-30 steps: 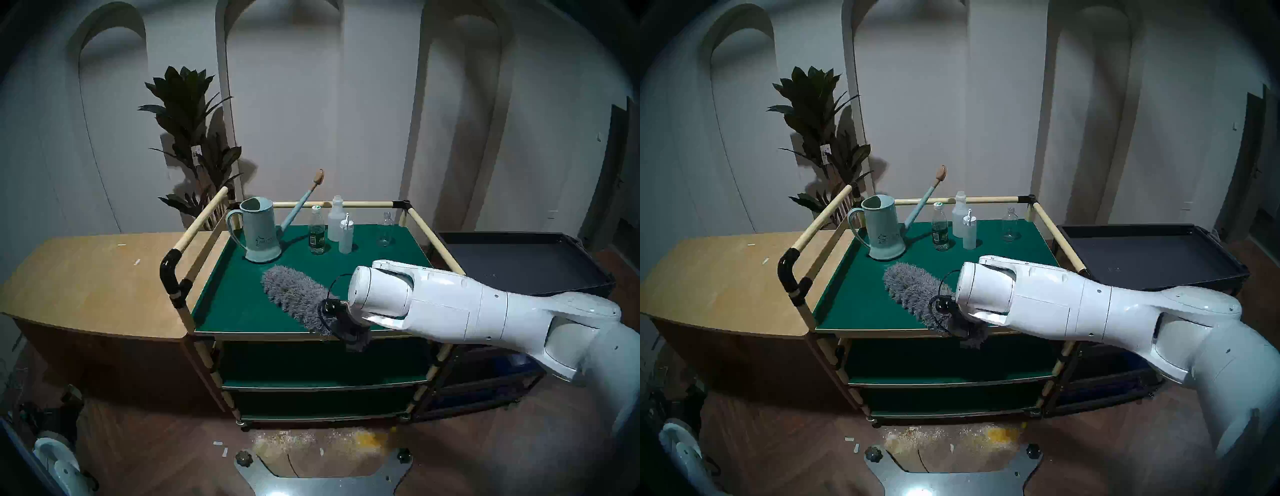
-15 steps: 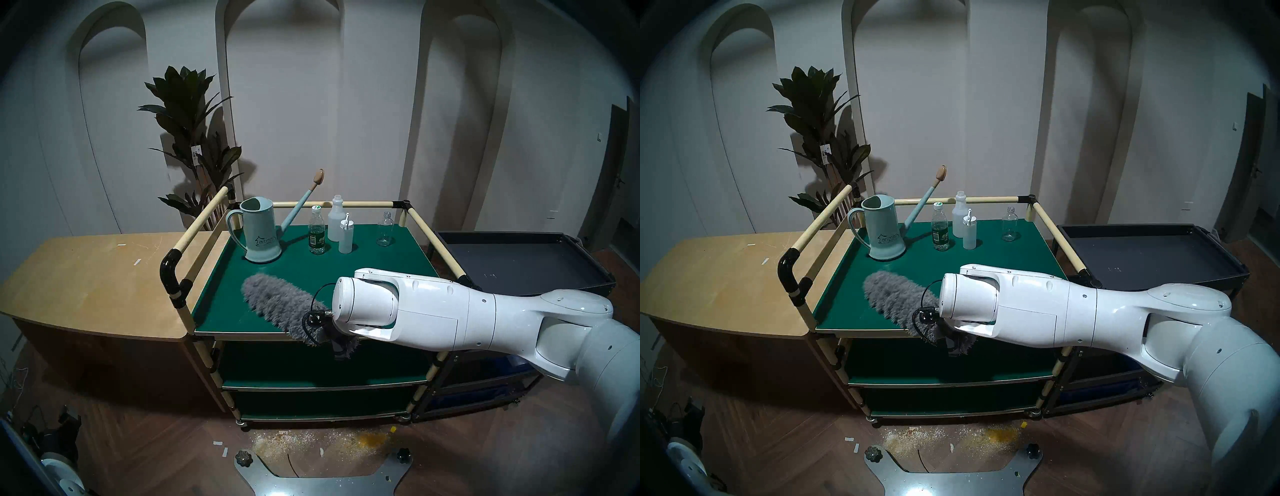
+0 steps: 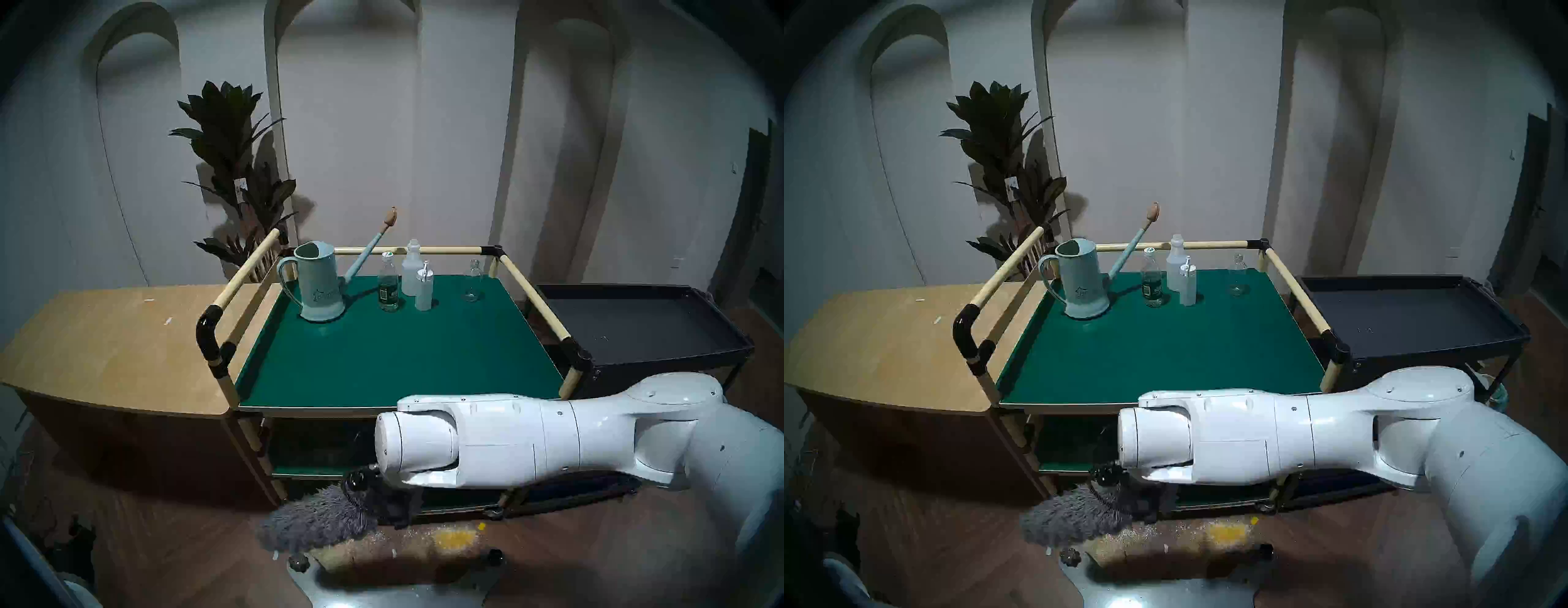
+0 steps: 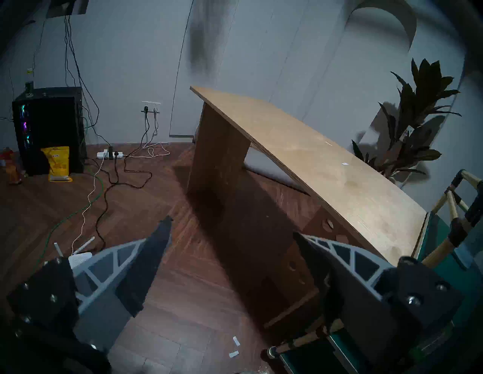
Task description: Dust the shelf with the duster
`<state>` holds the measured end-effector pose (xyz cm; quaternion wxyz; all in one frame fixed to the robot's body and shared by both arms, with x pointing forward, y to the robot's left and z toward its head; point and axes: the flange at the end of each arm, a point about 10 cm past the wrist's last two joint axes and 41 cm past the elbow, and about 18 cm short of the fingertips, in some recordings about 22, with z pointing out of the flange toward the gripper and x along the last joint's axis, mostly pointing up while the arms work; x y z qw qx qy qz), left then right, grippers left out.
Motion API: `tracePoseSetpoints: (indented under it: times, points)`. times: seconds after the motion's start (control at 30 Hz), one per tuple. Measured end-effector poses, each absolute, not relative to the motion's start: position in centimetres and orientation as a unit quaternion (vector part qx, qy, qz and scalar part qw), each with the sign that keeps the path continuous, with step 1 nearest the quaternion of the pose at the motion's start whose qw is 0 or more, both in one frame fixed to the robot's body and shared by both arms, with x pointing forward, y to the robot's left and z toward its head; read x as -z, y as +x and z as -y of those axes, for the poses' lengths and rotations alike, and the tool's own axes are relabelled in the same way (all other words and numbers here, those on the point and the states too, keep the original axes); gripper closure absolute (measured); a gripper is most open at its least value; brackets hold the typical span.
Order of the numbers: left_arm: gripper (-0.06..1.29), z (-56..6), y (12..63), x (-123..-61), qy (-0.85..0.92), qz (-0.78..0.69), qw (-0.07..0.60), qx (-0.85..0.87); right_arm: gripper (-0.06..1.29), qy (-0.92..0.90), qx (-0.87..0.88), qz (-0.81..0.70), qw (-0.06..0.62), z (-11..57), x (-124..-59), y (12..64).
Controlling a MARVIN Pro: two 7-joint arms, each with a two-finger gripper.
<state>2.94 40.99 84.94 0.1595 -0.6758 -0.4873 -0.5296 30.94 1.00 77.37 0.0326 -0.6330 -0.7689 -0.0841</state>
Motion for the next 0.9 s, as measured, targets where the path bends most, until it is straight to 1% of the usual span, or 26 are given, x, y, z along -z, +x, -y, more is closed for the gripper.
tracePoseSetpoints:
  times: [0.23,0.43,0.6,0.9]
  points:
    - [-0.04,-40.3,2.2,-84.9,-0.664,0.484,0.161,0.547,1.24,-0.614,0.086,0.782,0.063,-2.2,-78.1,29.6]
    - [-0.04,-39.9,2.7,-86.6,-0.653,0.458,0.163,0.581,1.24,-0.612,0.122,0.775,0.103,-2.8,-81.3,29.7]
    - [-0.04,-40.0,4.0,-88.6,-0.643,0.428,0.166,0.613,1.24,-0.624,0.159,0.755,0.119,-2.0,-84.0,31.3]
    - [-0.04,-40.4,7.7,-91.2,-0.624,0.363,0.152,0.675,1.24,-0.667,0.229,0.701,0.104,1.5,-88.7,36.6]
